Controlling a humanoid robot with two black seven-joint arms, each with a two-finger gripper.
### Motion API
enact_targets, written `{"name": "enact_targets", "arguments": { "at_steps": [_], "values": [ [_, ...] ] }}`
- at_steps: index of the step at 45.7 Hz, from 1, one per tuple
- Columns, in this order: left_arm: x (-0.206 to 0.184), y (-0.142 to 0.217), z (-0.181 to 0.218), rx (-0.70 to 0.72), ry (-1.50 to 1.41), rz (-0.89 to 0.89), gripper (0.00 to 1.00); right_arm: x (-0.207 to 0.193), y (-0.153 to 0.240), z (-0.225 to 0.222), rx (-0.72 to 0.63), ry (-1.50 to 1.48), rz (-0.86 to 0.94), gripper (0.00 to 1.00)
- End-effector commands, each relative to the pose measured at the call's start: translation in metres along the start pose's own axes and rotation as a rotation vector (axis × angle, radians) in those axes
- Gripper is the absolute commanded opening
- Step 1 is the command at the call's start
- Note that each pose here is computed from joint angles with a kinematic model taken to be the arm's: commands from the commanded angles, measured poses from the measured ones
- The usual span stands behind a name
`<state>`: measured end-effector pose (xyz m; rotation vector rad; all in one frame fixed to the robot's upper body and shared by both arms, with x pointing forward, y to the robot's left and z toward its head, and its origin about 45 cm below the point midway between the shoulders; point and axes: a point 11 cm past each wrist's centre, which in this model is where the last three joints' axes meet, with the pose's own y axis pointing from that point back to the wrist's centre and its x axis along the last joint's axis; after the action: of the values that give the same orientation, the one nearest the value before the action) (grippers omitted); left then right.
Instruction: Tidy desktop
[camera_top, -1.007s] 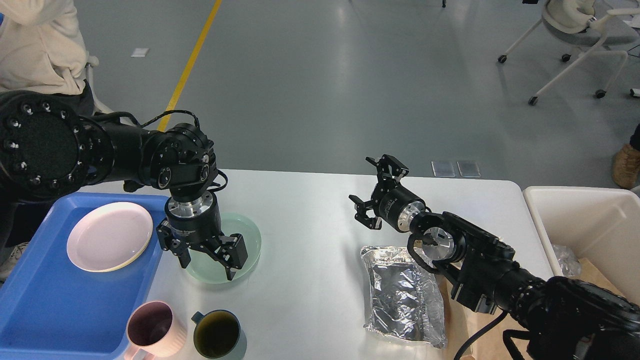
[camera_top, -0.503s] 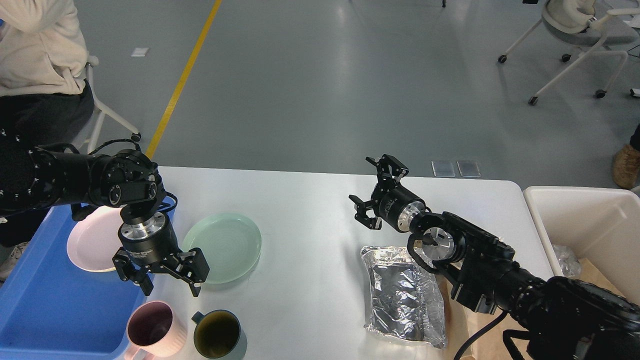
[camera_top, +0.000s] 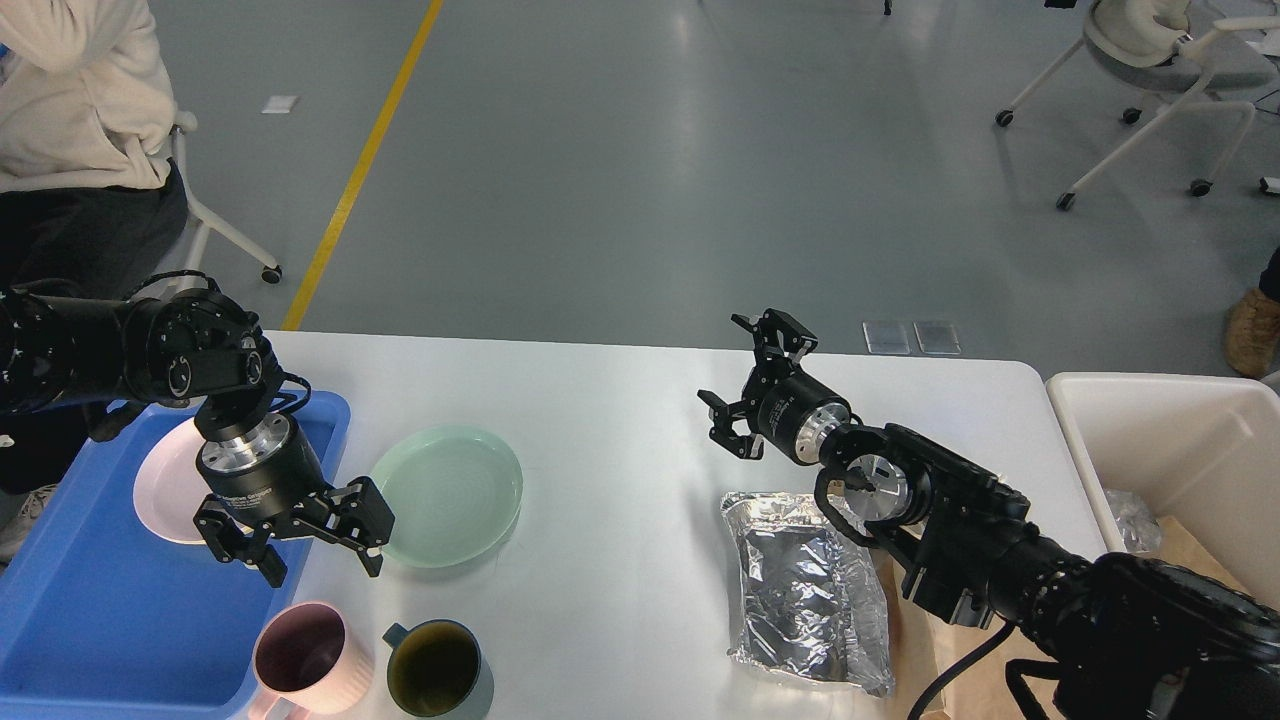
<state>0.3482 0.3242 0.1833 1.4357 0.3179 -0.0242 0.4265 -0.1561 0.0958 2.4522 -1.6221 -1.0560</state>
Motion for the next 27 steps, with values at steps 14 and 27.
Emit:
{"name": "enact_targets", "arguments": {
  "at_steps": [14, 27],
  "values": [
    [0.004, 0.015, 0.000, -0.047, 0.034, 0.032, 0.97, 0.000, 0.000, 0.000, 0.001, 0.000, 0.000, 1.00],
    [0.002, 0.012, -0.001, -0.043, 0.038, 0.023, 0.96, 0.000, 0.000, 0.000, 0.000, 0.000, 0.000, 1.00]
  ]
}}
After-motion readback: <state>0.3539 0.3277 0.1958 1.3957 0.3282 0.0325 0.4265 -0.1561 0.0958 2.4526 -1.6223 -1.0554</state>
